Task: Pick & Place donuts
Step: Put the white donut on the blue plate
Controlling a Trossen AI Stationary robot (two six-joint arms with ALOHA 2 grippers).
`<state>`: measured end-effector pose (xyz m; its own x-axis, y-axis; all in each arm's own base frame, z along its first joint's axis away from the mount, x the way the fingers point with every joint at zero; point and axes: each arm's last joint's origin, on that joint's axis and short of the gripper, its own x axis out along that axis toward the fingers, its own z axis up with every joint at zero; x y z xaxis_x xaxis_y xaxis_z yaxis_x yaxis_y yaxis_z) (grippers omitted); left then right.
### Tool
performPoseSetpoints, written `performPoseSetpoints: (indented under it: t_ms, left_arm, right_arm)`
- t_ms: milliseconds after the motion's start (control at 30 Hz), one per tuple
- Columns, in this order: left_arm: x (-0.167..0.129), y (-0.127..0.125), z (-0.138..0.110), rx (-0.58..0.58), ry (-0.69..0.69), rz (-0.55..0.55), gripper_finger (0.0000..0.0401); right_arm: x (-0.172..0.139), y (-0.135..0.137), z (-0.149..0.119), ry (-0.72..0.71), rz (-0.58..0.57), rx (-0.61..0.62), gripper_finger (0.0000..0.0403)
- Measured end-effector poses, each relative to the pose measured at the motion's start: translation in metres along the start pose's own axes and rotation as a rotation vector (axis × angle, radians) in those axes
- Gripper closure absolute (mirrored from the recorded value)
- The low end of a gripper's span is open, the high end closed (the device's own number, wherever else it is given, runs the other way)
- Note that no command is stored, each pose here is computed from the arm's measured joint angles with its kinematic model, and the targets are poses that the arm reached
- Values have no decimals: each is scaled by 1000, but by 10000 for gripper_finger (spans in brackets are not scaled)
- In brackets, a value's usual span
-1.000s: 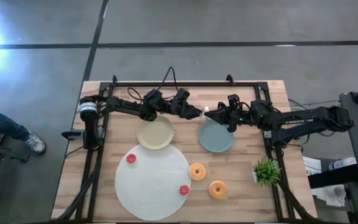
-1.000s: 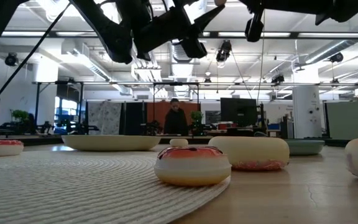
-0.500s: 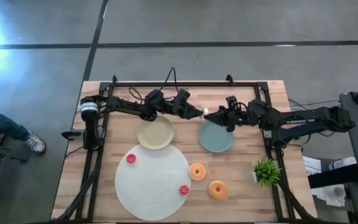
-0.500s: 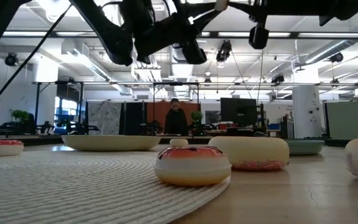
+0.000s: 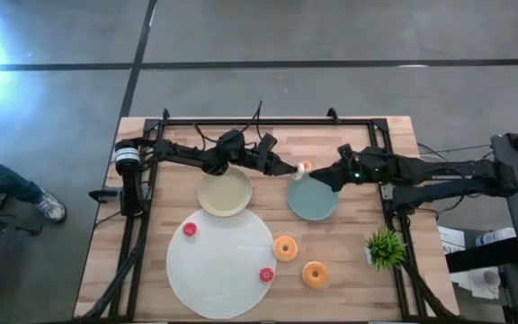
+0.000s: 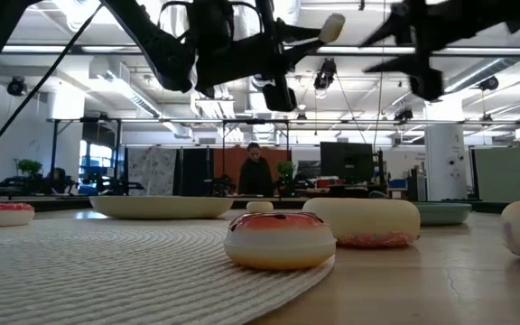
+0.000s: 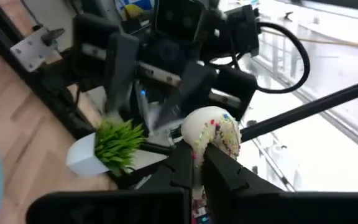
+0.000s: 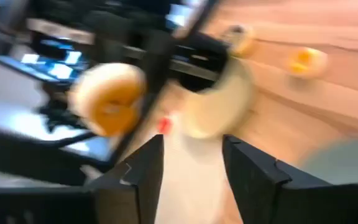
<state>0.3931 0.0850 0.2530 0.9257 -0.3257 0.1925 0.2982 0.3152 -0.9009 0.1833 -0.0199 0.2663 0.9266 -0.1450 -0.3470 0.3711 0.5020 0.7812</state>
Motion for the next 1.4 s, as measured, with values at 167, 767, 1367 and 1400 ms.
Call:
performPoseSetpoints:
  t_ms: [167,767,1367,1400]
  left_arm:
    - [-1,15,-4,5,24,146,400]
    - [33,83,-12,119,171,585,401]
    - [74,89,-13,471,484,1015,361]
    - [75,90,-14,470,483,1011,348]
  right_arm:
    - [-27,-11,-2,-2,-167,35,217]
    - [-51,11,18,-80,-277,-119,207]
    - [-54,11,17,-78,-293,-131,206]
    - [-54,11,17,-77,-293,-136,206]
